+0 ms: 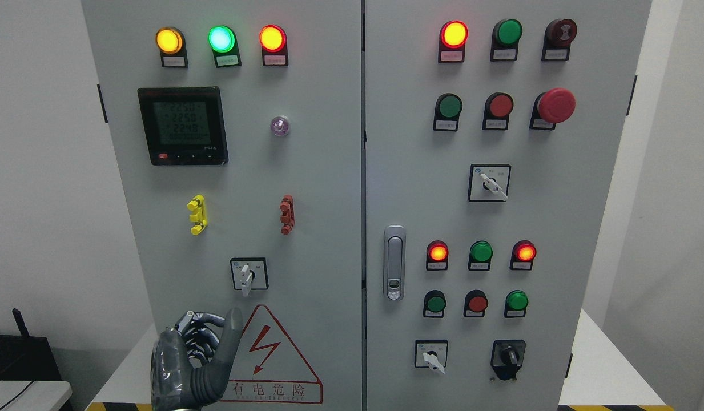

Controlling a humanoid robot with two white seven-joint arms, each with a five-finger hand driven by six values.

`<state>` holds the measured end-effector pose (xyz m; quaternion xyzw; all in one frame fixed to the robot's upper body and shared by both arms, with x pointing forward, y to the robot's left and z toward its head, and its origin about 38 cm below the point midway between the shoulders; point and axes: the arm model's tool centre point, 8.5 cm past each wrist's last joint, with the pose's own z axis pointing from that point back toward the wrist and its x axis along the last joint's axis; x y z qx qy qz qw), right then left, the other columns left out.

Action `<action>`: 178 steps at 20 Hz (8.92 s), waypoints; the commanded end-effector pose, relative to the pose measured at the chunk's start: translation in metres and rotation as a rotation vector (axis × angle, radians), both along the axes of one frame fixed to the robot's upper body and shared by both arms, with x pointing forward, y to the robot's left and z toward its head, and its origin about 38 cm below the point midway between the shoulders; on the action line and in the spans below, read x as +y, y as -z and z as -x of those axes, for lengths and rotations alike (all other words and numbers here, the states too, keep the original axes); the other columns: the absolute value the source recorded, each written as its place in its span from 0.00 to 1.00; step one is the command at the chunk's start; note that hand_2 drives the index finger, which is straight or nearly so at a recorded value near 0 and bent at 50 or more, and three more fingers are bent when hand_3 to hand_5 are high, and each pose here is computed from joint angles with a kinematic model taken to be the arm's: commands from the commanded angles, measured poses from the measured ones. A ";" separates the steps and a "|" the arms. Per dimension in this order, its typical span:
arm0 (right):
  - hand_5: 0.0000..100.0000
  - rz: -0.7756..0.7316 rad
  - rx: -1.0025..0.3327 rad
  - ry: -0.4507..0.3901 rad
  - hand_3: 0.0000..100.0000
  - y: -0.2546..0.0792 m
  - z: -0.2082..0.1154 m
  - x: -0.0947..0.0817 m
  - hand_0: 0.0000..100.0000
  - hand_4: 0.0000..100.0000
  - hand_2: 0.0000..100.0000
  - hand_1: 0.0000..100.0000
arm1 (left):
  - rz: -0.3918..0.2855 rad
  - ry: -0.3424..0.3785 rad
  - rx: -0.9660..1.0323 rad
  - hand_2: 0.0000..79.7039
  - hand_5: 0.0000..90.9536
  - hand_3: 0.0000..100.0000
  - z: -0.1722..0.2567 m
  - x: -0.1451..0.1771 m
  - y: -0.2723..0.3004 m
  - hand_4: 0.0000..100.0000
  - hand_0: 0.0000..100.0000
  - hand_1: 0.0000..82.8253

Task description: Turn on light switch 1

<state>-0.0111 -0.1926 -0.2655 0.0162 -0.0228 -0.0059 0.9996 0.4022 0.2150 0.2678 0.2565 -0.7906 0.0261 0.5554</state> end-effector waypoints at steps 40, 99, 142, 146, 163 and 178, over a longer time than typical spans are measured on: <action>0.00 -0.004 0.001 0.006 0.00 0.000 0.000 0.001 0.12 0.00 0.00 0.39 | 0.182 0.001 0.026 0.65 0.94 0.86 -0.029 -0.020 -0.010 0.90 0.11 0.49; 0.00 -0.004 0.001 0.006 0.00 0.000 0.000 0.001 0.12 0.00 0.00 0.39 | 0.186 -0.018 0.068 0.68 0.94 0.88 -0.040 -0.022 -0.022 0.91 0.11 0.50; 0.00 -0.004 0.001 0.006 0.00 0.000 0.000 0.001 0.12 0.00 0.00 0.39 | 0.181 -0.030 0.074 0.71 0.95 0.90 -0.045 -0.022 -0.030 0.92 0.17 0.48; 0.00 -0.004 0.001 0.006 0.00 0.000 0.000 0.001 0.12 0.00 0.00 0.39 | 0.181 -0.032 0.081 0.72 0.95 0.90 -0.044 -0.022 -0.030 0.92 0.18 0.50; 0.00 -0.004 0.001 0.006 0.00 0.000 0.000 0.001 0.12 0.00 0.00 0.39 | 0.178 -0.035 0.087 0.73 0.95 0.91 -0.046 -0.023 -0.032 0.93 0.25 0.49; 0.00 -0.004 0.001 0.006 0.00 0.000 0.000 0.001 0.12 0.00 0.00 0.39 | 0.180 -0.033 0.089 0.75 0.95 0.92 -0.046 -0.023 -0.032 0.93 0.39 0.38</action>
